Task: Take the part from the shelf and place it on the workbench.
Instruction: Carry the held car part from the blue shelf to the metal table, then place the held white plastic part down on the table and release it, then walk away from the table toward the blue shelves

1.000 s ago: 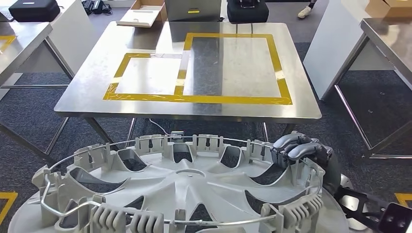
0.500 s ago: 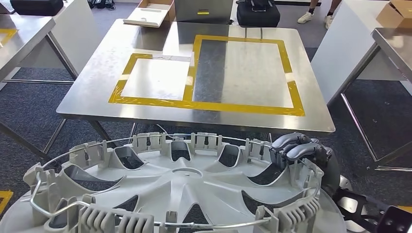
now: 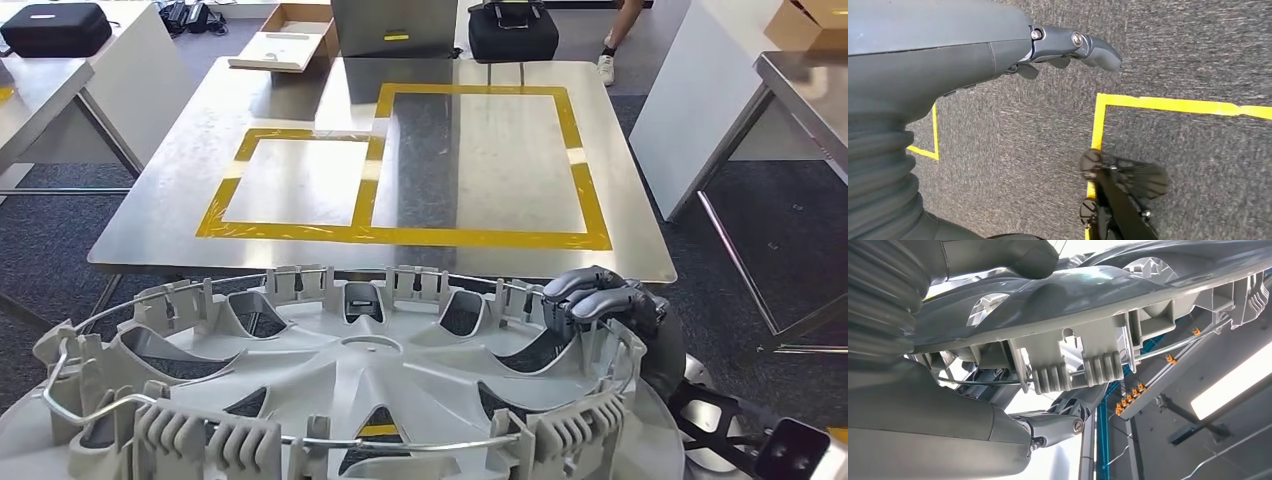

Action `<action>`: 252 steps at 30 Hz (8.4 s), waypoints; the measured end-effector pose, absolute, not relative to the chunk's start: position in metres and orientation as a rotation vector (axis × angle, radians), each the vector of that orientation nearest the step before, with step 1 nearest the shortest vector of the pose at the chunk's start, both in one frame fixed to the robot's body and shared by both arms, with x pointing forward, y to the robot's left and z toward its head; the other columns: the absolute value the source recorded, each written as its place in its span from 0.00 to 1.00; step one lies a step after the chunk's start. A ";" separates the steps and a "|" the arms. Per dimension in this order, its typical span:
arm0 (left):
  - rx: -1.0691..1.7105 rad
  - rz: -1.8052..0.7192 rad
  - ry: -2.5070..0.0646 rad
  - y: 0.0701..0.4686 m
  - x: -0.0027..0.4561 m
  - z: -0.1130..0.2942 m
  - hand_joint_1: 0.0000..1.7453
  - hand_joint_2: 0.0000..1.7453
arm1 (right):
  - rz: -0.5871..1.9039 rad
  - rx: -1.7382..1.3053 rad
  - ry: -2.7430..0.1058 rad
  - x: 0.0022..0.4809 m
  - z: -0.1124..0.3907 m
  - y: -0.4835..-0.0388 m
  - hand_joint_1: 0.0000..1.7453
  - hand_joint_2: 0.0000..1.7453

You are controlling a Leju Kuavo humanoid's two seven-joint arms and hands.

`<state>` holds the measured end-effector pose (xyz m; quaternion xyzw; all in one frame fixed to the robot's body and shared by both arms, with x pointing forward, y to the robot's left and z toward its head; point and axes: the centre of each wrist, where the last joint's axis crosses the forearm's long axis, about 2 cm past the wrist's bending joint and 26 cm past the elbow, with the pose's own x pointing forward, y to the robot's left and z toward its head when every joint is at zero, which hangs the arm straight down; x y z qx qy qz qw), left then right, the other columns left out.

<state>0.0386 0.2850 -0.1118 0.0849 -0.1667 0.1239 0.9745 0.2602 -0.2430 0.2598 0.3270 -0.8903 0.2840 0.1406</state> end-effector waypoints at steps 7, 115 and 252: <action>0.196 0.252 -0.305 0.290 0.035 -0.112 0.00 1.00 | 0.806 0.943 -2.578 0.260 0.260 -0.242 1.00 1.00; 0.203 0.239 -0.327 0.297 0.022 -0.113 0.00 1.00 | 0.758 0.418 -2.602 0.246 0.231 -0.261 1.00 1.00; 0.221 0.285 -0.484 0.287 0.022 -0.113 0.00 0.00 | 0.290 -0.470 -2.635 0.206 0.188 -0.283 0.00 0.00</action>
